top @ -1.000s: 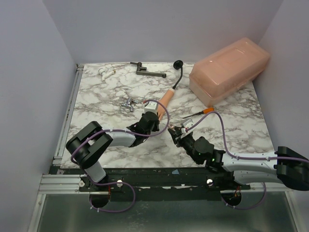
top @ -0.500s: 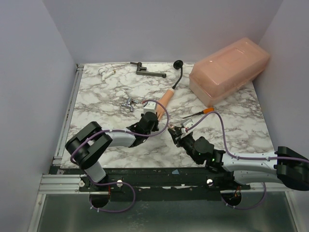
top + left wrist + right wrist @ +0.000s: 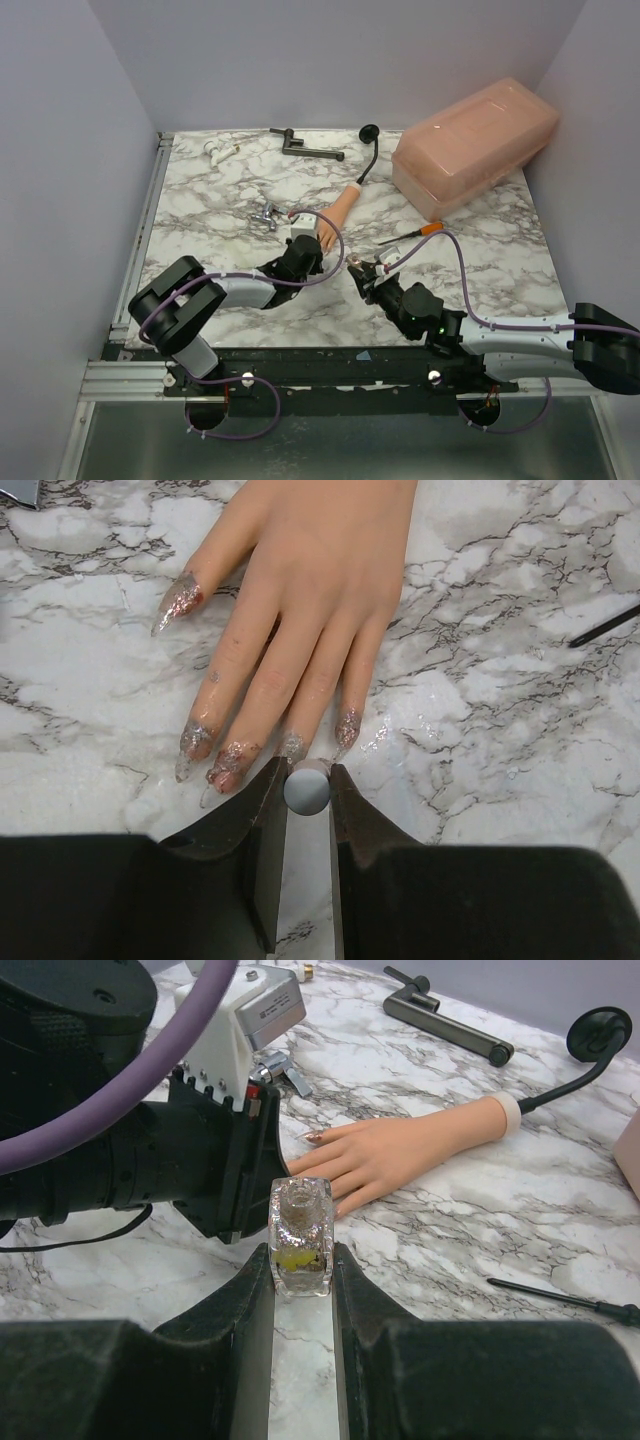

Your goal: Paint the nails

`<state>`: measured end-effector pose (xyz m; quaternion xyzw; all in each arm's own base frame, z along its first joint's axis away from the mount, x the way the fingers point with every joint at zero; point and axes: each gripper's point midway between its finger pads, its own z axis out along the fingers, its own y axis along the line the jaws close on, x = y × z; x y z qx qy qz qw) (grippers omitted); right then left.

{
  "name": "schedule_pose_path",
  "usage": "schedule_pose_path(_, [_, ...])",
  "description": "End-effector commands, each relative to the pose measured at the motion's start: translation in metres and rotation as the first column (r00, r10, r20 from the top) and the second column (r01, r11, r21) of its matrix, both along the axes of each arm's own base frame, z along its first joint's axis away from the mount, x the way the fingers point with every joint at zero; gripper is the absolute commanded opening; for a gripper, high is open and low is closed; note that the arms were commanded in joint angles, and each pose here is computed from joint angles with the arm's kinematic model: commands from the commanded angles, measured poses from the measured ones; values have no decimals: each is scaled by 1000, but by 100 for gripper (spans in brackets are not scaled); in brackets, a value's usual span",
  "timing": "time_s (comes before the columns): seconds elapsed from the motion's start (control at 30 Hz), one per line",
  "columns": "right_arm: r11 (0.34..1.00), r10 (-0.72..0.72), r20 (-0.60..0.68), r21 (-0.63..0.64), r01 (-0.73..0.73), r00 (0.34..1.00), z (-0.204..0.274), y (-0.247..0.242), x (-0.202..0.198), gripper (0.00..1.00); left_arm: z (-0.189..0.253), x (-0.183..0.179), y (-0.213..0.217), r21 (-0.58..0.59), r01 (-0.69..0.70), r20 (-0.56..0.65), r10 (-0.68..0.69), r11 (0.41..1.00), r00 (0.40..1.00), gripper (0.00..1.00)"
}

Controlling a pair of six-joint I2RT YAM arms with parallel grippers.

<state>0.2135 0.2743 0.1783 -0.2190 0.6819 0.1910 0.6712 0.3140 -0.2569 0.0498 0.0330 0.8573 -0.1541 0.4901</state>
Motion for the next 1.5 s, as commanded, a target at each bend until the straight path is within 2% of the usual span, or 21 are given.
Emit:
schedule_pose_path(0.0, [999,-30,3,36,30,1000,7,-4,3,1,20,-2,2,-60,4,79,0,998,997,0])
schedule_pose_path(0.37, [999,-29,4,39,29,1000,8,-5,3,1,35,-1,-12,-87,95,155,-80,992,985,0])
schedule_pose_path(0.8, [999,-27,4,38,27,1000,7,-5,2,1,25,7,-27,-51,128,121,-121,991,985,0])
schedule_pose_path(1.23, [999,-28,5,42,28,1000,8,-6,2,1,1,8,-15,-2,20,5,-20,1000,1000,0])
schedule_pose_path(1.47, [999,-26,5,41,26,1000,8,-5,2,1,0,7,-13,-2,7,-1,-7,1000,1000,0])
